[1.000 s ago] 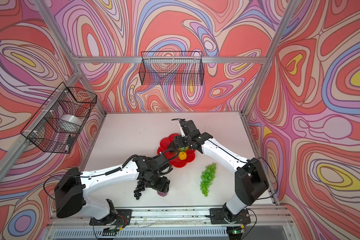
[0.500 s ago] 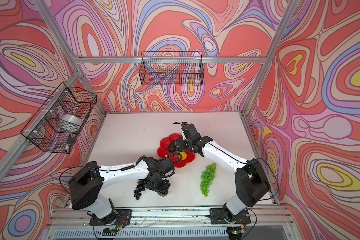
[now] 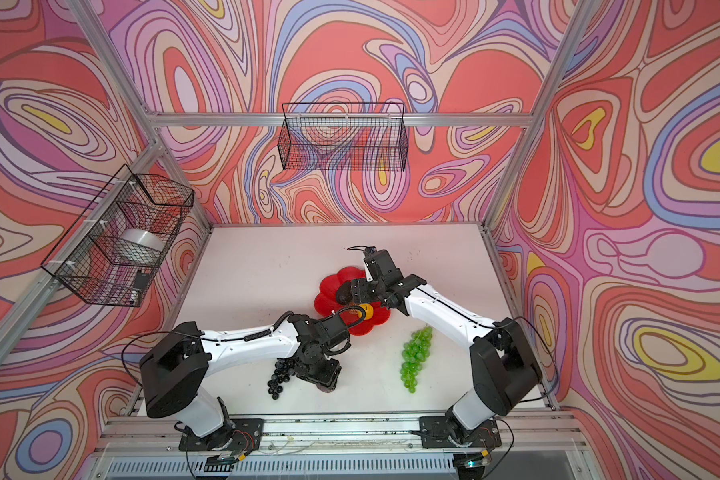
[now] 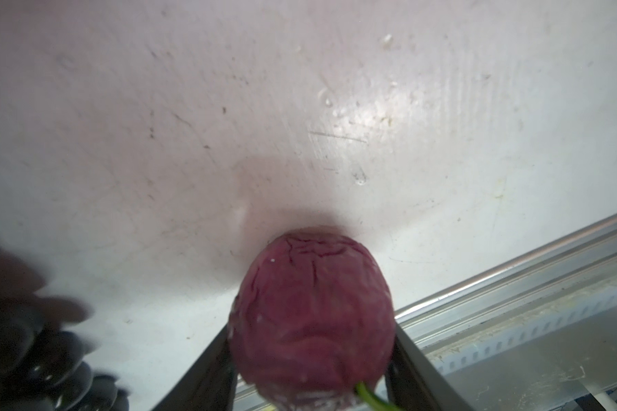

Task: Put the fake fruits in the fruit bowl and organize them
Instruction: 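Carry the purple fruit into the red bowl beside the pear and release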

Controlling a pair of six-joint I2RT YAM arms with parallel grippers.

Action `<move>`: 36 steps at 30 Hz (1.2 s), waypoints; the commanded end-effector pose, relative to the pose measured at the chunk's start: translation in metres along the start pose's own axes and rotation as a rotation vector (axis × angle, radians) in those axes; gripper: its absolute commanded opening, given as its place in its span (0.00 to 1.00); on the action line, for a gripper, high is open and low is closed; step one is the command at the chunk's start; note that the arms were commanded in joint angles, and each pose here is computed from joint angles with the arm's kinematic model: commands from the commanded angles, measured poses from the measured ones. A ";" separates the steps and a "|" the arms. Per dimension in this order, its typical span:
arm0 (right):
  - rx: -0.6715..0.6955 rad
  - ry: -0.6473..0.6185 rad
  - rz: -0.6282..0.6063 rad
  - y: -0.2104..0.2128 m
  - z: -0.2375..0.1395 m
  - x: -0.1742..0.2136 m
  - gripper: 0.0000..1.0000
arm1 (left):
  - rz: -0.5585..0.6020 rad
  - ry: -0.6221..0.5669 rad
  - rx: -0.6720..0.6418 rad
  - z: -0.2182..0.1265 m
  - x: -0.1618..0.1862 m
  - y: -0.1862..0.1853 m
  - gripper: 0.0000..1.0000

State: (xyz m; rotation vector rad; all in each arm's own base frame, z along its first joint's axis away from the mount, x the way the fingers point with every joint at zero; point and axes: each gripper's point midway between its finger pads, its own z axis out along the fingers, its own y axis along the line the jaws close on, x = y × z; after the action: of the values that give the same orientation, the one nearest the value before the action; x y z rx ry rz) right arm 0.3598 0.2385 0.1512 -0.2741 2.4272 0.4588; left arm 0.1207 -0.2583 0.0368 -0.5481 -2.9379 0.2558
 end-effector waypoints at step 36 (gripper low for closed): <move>0.054 -0.010 0.048 -0.018 -0.061 0.022 0.77 | -0.051 -0.448 0.086 -0.102 -0.180 0.007 0.44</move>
State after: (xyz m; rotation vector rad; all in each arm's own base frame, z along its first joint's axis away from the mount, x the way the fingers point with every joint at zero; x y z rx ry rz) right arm 0.3185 0.2023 0.1774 -0.2154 2.4296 0.4179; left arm 0.2907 -0.2990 0.1178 -0.4333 -3.3094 0.5804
